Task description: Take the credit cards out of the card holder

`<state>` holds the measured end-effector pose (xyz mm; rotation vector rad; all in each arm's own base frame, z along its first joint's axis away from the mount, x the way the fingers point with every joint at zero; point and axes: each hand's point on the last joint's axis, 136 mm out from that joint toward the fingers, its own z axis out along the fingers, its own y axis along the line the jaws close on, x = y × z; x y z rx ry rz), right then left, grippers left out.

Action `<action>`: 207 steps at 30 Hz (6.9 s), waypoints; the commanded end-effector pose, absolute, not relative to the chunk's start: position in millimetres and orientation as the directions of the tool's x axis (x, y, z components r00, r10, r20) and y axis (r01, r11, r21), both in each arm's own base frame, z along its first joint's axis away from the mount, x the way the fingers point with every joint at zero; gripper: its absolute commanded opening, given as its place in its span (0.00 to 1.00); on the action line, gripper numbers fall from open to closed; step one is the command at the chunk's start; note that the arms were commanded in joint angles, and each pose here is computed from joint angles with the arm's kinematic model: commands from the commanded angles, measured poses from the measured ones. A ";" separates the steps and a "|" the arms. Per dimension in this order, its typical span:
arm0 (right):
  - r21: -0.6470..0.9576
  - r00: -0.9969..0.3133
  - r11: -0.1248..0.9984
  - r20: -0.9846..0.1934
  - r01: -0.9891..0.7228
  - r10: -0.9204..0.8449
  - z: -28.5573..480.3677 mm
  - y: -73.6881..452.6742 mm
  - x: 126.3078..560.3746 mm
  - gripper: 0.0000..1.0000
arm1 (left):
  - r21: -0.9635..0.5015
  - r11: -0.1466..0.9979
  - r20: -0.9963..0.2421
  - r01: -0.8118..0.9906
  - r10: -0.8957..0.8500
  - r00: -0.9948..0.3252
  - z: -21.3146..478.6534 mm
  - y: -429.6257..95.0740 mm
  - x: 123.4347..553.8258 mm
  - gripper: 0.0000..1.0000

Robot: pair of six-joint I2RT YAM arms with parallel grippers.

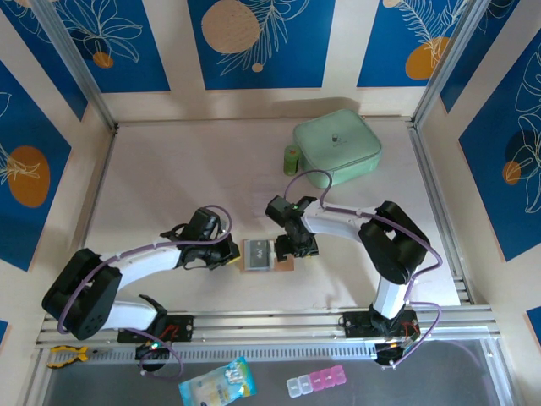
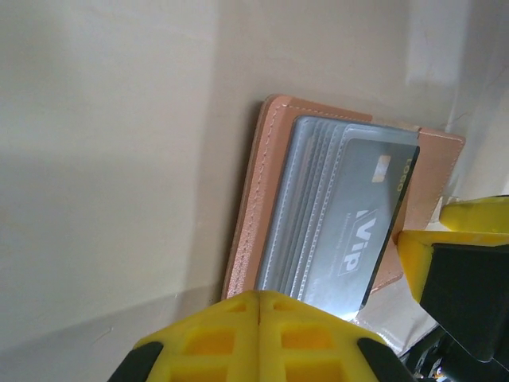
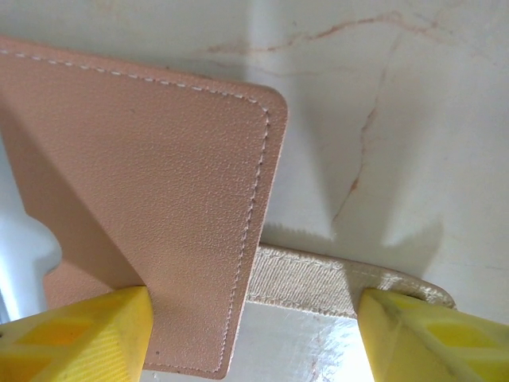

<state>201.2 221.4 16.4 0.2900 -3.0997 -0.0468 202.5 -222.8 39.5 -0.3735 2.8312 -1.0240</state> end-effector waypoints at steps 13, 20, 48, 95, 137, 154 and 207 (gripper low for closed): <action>0.081 -0.984 0.982 -0.046 -0.173 -0.170 32.4 220.7 212.2 0.66 | -0.672 0.740 -0.151 -0.029 -0.175 -0.973 62.1 -257.8 237.7 0.09; 0.138 -0.986 0.980 -0.099 -0.146 -0.133 54.5 226.0 211.8 0.63 | -0.646 0.763 -0.133 -0.016 -0.133 -0.982 54.5 -262.1 228.6 0.10; 0.647 -0.990 0.752 -0.043 -0.129 -0.133 52.8 316.5 211.7 0.42 | -0.560 0.827 -0.087 -0.046 -0.115 -0.990 33.6 -260.9 209.9 0.08; 0.679 -0.988 0.719 -0.070 -0.146 -0.135 58.1 310.8 208.8 0.39 | -0.526 0.849 -0.130 -0.045 -0.133 -0.983 40.3 -249.5 210.4 0.08; 0.594 -0.992 0.794 -0.072 -0.127 -0.105 46.0 288.3 214.4 0.30 | -0.515 0.855 -0.088 -0.064 -0.127 -0.988 29.7 -249.3 204.9 0.07; 0.671 -0.995 0.735 -0.063 -0.098 -0.076 52.7 287.8 218.4 0.31 | -0.564 0.826 -0.109 -0.001 -0.075 -0.991 50.8 -277.9 212.3 0.04; 0.760 -0.998 0.650 0.046 0.003 -0.050 24.1 273.3 213.8 0.07 | -0.474 0.879 -0.052 -0.050 -0.085 -0.995 19.6 -261.7 199.3 0.01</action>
